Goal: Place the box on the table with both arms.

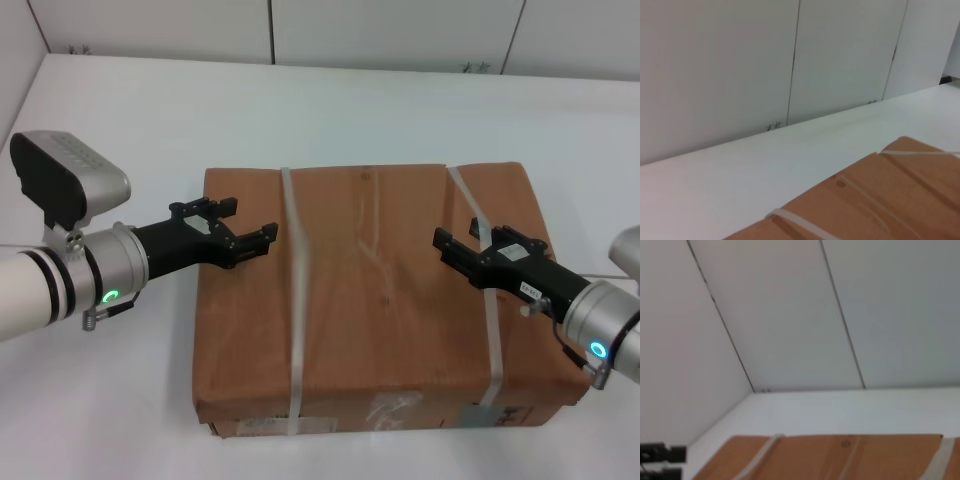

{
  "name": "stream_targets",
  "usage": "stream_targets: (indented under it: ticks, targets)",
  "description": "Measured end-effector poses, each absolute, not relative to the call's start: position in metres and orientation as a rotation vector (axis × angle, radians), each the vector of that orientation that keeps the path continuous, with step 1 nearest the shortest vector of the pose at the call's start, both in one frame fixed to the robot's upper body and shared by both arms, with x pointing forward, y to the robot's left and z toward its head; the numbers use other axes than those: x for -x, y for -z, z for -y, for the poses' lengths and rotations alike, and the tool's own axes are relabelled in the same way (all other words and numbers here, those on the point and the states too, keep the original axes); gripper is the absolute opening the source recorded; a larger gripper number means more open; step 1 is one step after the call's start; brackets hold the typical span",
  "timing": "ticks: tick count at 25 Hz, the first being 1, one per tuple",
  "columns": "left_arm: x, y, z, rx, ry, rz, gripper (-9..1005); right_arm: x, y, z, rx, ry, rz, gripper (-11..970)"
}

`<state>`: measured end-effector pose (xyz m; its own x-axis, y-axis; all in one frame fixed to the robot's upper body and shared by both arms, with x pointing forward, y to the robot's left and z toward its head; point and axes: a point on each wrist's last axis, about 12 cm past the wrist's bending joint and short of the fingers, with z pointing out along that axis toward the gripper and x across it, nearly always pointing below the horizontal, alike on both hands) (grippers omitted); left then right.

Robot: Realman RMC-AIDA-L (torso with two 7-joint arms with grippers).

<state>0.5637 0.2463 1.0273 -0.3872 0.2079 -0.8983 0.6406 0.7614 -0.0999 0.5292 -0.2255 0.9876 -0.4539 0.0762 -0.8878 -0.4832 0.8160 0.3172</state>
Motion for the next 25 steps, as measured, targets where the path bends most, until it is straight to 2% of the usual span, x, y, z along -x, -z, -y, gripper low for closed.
stream_targets:
  ticks: [9, 25]
  targets:
    - [-0.564, -1.028, -0.241, -0.660, 0.560, -1.944, 740, -0.538, -0.978, 0.224, 0.286, -0.577, -2.076, 696]
    - [-0.554, -1.030, -0.239, -0.691, 0.647, -1.899, 741, -0.526, -0.980, 0.242, 0.150, -0.606, -1.989, 735]
